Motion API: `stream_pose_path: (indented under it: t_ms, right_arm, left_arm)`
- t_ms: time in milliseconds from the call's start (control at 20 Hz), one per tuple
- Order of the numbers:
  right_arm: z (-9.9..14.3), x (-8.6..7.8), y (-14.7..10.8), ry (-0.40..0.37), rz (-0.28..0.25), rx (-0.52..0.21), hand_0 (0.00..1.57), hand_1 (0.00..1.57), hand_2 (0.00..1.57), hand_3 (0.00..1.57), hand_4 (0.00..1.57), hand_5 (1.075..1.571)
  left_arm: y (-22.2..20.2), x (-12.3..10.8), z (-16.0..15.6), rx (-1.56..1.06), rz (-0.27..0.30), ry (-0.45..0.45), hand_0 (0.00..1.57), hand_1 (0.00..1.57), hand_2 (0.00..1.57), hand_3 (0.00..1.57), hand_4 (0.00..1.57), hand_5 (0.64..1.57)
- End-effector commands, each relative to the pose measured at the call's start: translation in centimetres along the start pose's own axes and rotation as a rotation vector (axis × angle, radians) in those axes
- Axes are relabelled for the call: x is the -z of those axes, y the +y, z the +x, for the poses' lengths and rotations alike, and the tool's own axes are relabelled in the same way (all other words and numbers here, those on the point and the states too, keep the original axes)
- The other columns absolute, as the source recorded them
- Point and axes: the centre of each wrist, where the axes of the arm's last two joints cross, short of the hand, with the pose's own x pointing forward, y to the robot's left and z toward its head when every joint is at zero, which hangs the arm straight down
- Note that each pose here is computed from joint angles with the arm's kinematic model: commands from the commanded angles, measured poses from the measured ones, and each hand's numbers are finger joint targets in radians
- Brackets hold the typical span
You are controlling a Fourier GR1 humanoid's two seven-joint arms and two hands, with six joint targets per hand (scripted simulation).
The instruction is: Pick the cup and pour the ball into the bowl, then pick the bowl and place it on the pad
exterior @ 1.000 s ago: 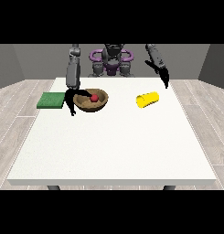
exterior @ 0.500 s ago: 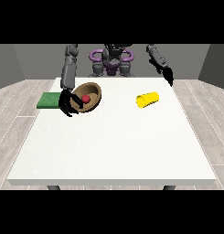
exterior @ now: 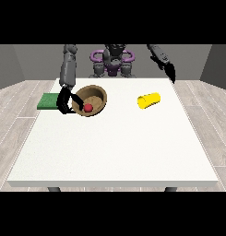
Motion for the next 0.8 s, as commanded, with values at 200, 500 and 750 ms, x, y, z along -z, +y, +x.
stream_pose_path:
  t_ms: [200, 500, 750]
  right_arm:
    - [4.7, 1.7, -4.6, 0.083, 0.145, -0.421, 1.57, 1.57, 1.57, 1.57, 1.42, 1.562]
    - [9.6, 2.3, -8.1, -0.063, 0.221, -0.562, 1.57, 1.57, 1.57, 1.57, 1.57, 1.554]
    - [8.4, 2.3, -10.5, -0.108, 0.174, -0.556, 1.57, 1.57, 1.57, 1.47, 1.57, 1.534]
  left_arm:
    - [1.7, -6.2, -5.0, -0.063, 0.092, 0.235, 0.0, 0.0, 0.0, 0.0, 0.0, 0.724]
    - [3.2, -9.1, -6.3, -0.016, 0.22, 0.287, 0.0, 0.0, 0.0, 0.0, 0.0, 0.732]
    - [5.4, -10.9, -6.4, 0.006, 0.281, 0.238, 0.0, 0.0, 0.0, 0.0, 0.0, 0.718]
